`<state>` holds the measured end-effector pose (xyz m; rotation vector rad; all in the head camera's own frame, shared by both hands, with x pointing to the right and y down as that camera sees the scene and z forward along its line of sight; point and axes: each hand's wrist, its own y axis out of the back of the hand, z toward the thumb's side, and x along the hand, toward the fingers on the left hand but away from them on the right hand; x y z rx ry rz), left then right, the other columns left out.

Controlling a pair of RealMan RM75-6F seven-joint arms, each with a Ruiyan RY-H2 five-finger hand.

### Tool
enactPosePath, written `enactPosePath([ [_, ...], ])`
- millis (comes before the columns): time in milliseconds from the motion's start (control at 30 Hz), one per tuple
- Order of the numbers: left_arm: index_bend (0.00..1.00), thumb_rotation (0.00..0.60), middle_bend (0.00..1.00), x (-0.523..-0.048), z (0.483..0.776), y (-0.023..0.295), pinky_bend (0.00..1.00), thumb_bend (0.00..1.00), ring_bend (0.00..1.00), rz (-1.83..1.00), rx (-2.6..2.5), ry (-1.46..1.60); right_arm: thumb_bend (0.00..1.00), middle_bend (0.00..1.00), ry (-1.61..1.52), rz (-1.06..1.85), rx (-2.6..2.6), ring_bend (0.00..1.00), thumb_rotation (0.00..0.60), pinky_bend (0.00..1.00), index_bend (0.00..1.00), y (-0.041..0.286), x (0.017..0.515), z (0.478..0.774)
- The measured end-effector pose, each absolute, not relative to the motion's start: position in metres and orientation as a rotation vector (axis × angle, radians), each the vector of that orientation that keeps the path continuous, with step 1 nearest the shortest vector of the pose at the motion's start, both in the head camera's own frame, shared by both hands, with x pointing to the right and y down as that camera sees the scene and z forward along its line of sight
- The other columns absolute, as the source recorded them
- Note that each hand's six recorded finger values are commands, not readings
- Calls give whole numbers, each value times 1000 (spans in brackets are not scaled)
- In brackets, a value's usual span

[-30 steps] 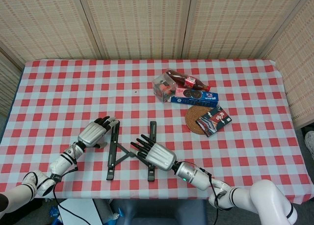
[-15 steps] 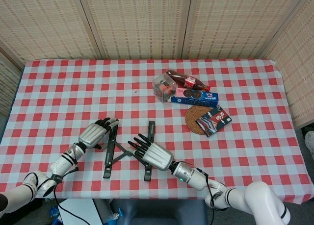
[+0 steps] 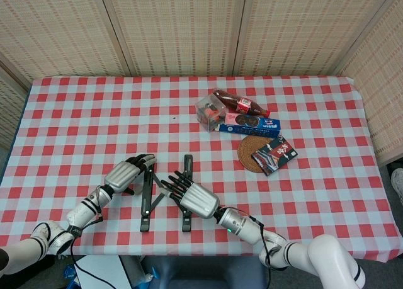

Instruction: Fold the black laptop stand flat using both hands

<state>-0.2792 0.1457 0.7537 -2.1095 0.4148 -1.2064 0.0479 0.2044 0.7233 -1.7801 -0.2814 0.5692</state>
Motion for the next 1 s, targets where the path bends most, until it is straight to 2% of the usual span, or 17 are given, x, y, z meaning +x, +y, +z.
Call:
enactPosePath([
  [533, 0, 600, 0, -263, 745, 149, 163, 267, 0, -1164, -2135, 389, 0, 0, -304, 525, -1796, 0, 600, 0, 0, 210, 33, 717],
  [767, 0, 600, 0, -299, 731, 135, 163, 267, 0, -1243, -2065, 489, 0, 0, -256, 484, -1815, 0, 600, 0, 0, 202, 39, 702],
  [1000, 0, 600, 0, -340, 706, 124, 163, 267, 0, -1301, -1981, 620, 0, 0, -5, 490, -1895, 0, 600, 0, 0, 186, 39, 692],
])
